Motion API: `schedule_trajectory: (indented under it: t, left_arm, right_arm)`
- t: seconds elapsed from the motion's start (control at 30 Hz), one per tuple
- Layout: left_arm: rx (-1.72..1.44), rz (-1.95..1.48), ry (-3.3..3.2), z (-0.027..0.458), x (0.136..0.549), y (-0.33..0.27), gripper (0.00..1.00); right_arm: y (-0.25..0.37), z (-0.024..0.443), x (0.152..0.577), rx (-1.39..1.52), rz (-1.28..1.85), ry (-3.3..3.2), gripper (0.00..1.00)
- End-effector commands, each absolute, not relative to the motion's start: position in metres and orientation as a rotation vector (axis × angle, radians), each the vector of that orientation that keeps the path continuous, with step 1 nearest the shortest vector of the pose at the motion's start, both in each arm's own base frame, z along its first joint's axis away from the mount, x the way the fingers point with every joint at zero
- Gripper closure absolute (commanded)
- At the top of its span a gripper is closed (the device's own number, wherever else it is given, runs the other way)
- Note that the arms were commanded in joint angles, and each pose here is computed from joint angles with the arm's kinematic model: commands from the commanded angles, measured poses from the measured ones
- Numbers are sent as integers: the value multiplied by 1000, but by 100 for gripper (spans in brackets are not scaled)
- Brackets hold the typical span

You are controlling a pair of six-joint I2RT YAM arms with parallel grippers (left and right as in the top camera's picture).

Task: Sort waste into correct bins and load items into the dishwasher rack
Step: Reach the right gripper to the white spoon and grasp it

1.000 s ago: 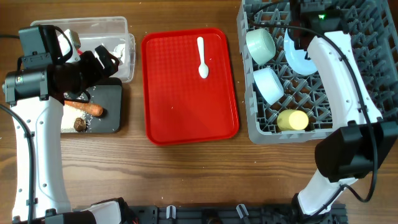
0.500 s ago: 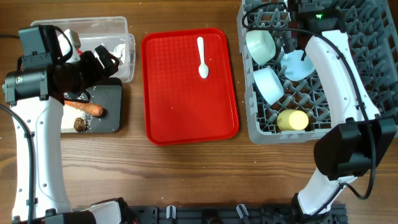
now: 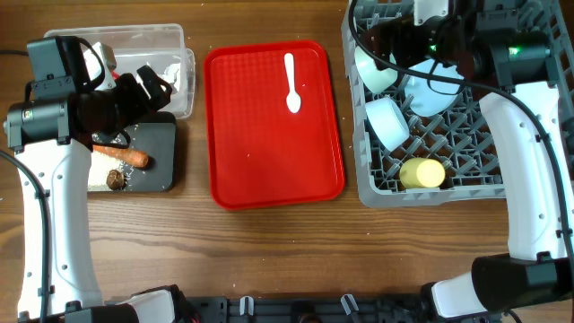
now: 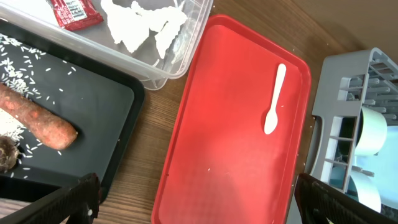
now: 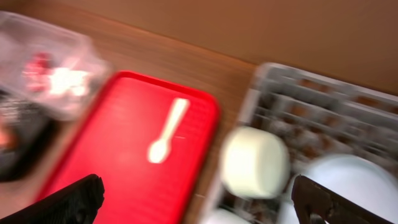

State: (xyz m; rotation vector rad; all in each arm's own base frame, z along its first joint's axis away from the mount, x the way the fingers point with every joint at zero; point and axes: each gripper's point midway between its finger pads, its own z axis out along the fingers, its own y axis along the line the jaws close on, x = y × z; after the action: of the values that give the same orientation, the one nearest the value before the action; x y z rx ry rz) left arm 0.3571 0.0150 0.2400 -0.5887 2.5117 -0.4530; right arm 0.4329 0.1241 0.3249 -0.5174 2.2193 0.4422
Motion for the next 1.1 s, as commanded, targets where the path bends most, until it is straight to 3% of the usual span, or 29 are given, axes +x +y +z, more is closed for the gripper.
schedule_trajectory:
  t: [0.0, 0.27, 0.6, 1.07]
  left_arm:
    - [-606, -447, 2504, 241, 359, 18, 0]
    - [-606, -447, 2503, 241, 359, 18, 0]
    - [-606, -447, 2503, 241, 359, 18, 0]
    - [-607, -447, 2504, 241, 359, 18, 0]
  right_arm:
    - [163, 341, 412, -577, 743, 2158, 0]
    - [247, 293, 397, -576, 296, 2299, 0]
    - [273, 99, 437, -579, 186, 2669, 0]
    - [233, 65, 475, -443, 158, 2698, 3]
